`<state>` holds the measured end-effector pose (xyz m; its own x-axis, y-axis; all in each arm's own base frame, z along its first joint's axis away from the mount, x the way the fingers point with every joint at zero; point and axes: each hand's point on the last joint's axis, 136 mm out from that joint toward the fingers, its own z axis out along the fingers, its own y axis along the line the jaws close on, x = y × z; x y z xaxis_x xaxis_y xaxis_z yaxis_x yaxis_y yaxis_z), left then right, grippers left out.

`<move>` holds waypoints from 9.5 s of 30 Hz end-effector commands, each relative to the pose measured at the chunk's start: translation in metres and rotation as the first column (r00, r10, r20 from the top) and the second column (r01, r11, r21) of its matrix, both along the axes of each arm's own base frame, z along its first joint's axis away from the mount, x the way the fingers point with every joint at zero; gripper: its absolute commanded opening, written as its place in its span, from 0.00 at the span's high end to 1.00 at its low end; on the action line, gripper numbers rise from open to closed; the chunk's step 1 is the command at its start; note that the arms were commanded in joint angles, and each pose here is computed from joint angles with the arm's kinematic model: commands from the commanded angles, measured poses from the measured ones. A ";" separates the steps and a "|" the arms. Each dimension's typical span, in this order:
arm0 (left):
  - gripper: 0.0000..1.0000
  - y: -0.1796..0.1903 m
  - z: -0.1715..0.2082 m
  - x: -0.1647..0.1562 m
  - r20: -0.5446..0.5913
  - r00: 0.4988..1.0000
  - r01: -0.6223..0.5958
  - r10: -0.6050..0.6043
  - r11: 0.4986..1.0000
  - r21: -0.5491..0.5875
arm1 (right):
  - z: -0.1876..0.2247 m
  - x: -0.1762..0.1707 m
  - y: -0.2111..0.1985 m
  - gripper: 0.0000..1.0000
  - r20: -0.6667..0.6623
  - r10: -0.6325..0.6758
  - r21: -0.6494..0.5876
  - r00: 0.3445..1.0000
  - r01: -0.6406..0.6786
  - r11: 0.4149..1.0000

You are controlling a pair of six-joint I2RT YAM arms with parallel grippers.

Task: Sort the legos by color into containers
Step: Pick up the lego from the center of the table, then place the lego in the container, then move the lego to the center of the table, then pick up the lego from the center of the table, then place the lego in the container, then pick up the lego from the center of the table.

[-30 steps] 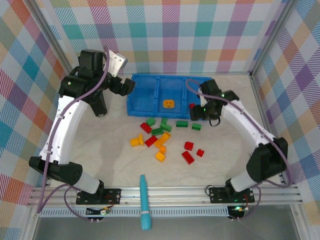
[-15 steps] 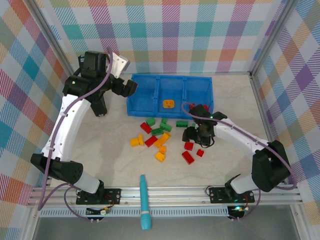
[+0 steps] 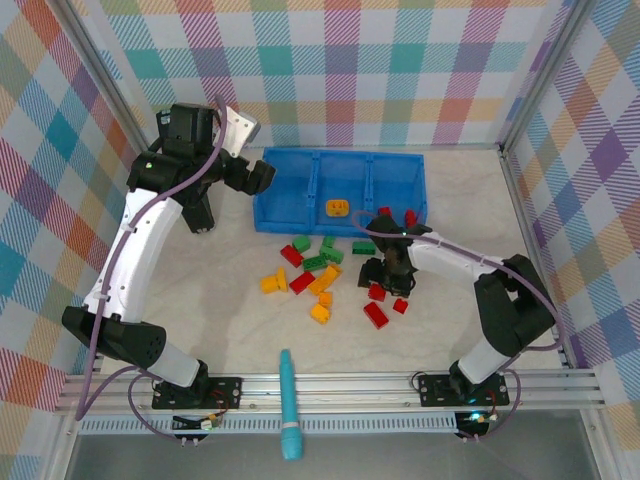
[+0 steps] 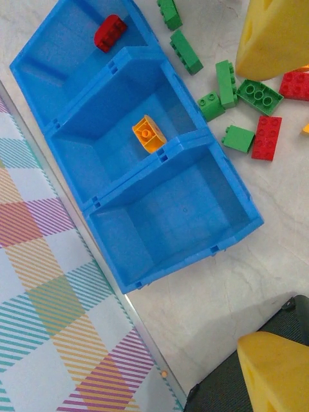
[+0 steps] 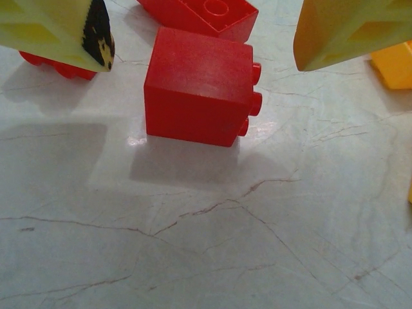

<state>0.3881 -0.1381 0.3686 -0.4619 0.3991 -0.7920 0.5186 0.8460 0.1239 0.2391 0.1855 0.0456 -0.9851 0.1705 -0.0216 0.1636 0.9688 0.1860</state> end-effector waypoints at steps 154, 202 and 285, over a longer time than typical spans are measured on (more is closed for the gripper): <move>0.63 0.000 -0.298 -0.108 -0.645 0.510 -0.614 0.569 0.766 0.190 | 0.134 0.236 -0.030 0.35 0.563 0.310 -0.140 0.766 -0.282 0.949; 0.42 -0.204 -0.201 0.139 -0.315 0.921 -0.289 0.229 0.944 -0.158 | 0.165 0.004 -0.049 0.26 0.548 0.184 0.127 0.816 -0.298 0.946; 0.71 -0.080 -0.277 -0.069 -0.624 0.670 -0.359 0.402 0.911 0.202 | 0.157 0.082 -0.010 0.22 0.505 0.324 0.088 0.800 -0.421 0.903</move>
<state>0.3041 -0.2046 0.0515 -0.9801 0.0241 -0.1970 0.0365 0.9976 -0.0596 0.3215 0.1744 0.1985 -0.8677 -0.1462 -0.4751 -0.3356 0.8774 0.3429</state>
